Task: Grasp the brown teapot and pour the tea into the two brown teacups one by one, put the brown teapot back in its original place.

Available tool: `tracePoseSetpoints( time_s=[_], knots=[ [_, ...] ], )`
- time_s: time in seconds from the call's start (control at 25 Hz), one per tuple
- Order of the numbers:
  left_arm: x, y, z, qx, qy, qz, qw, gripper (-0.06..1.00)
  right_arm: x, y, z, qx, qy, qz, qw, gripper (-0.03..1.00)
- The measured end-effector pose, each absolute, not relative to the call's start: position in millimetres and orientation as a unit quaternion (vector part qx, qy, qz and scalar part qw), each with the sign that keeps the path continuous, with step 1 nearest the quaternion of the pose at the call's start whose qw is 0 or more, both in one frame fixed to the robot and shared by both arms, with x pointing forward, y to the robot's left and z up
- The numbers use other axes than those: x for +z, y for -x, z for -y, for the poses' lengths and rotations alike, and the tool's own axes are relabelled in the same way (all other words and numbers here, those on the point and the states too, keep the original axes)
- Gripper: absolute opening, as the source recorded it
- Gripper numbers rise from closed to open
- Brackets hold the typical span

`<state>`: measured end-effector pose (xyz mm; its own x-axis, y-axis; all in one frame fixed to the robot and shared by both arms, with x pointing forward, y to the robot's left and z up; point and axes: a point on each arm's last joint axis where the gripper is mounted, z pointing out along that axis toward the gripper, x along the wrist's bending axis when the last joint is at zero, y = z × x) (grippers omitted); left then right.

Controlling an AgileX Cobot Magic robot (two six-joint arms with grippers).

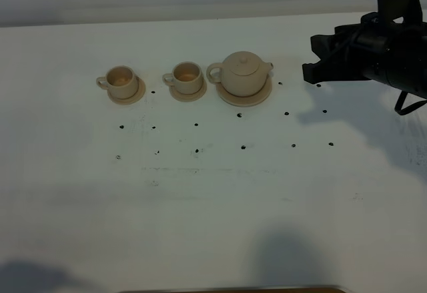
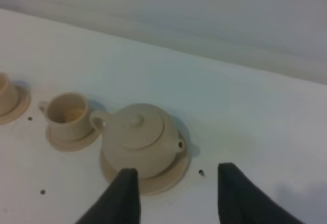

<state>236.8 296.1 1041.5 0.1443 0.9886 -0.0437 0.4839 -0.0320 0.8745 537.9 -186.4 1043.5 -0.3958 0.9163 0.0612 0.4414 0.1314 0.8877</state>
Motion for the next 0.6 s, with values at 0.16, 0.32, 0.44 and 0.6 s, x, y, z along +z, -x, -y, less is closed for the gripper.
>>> tracePoseSetpoints(
  time_s=[0.16,0.32,0.44,0.6],
  knots=[
    [1041.5,-236.8,-296.2,0.318,-0.643,-0.573,0.396,0.07,1044.4,-540.4,185.1,0.449,-0.473,-0.709,0.268,0.37],
    [1041.4,-237.1,-298.6,0.327,-0.639,-0.578,0.389,0.07,1040.3,-542.1,184.4,0.441,-0.464,-0.719,0.271,0.37],
    [1041.5,-237.5,-303.5,0.344,-0.63,-0.588,0.373,0.07,1035.4,-544.1,183.7,0.435,-0.465,-0.722,0.268,0.37],
    [1041.5,-237.6,-304.1,0.346,-0.629,-0.589,0.372,0.07,1037.3,-546.6,182.0,0.44,-0.462,-0.722,0.267,0.37]
  ],
)
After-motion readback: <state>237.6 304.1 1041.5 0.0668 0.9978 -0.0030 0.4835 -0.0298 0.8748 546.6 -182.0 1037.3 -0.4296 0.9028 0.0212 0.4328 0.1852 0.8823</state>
